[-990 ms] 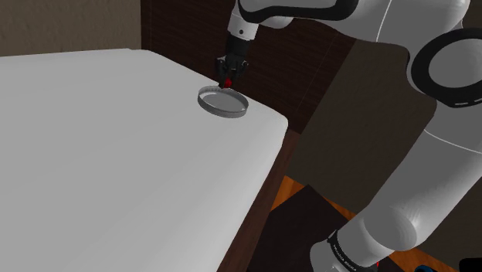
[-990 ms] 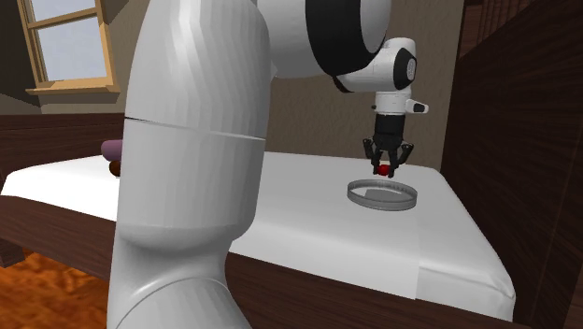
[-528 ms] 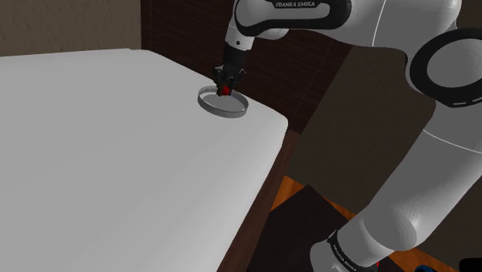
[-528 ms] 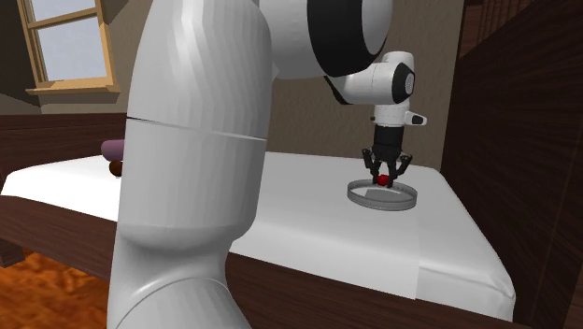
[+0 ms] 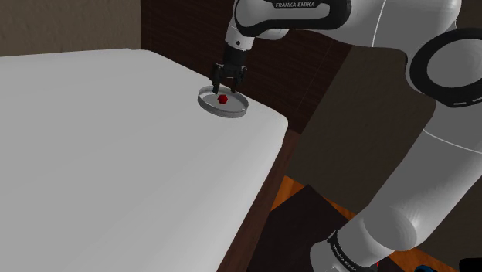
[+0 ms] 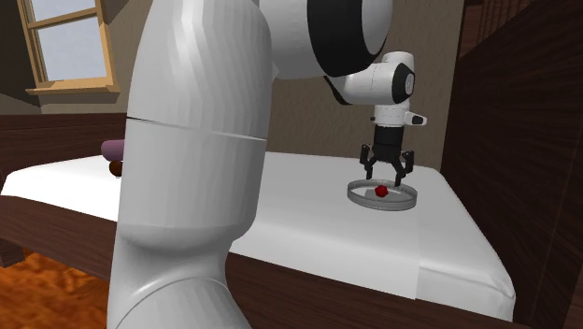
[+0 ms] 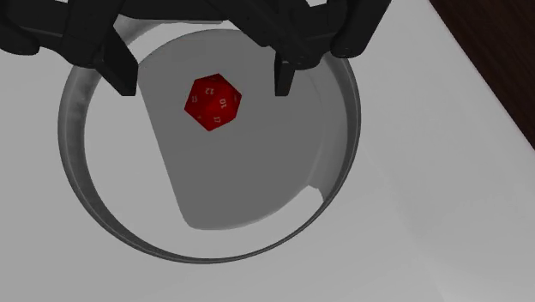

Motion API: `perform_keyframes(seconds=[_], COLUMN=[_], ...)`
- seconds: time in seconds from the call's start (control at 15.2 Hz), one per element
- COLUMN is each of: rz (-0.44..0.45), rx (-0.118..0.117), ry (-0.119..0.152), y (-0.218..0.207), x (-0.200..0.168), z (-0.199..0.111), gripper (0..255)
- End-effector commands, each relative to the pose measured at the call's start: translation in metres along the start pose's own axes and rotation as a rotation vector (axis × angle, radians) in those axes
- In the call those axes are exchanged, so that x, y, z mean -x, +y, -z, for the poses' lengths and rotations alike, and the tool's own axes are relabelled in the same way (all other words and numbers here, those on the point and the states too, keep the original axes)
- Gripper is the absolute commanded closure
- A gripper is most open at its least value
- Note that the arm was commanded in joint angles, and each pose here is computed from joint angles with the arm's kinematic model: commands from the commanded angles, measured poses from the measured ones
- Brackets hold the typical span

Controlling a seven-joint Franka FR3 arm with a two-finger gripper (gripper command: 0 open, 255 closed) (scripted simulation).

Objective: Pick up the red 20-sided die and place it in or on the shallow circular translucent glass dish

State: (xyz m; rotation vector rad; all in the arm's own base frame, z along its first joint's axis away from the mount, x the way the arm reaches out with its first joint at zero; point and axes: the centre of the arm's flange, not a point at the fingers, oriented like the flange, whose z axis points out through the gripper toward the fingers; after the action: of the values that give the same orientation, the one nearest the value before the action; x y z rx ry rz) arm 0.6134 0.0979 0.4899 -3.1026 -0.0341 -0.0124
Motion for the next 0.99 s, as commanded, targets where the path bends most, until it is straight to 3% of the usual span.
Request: perform_keyframes(seconds=[0.0,0.13,0.4,0.92], rz=[0.0,0.0,0.0,0.0], rx=[0.0,0.0,0.0,0.0], ry=[0.0,0.0,0.0,0.0], y=[0.0,0.0,0.0,0.0], x=[0.0,0.0,0.0,0.0], z=[0.0,0.0,0.05,0.05], gripper=[0,0,0,0])
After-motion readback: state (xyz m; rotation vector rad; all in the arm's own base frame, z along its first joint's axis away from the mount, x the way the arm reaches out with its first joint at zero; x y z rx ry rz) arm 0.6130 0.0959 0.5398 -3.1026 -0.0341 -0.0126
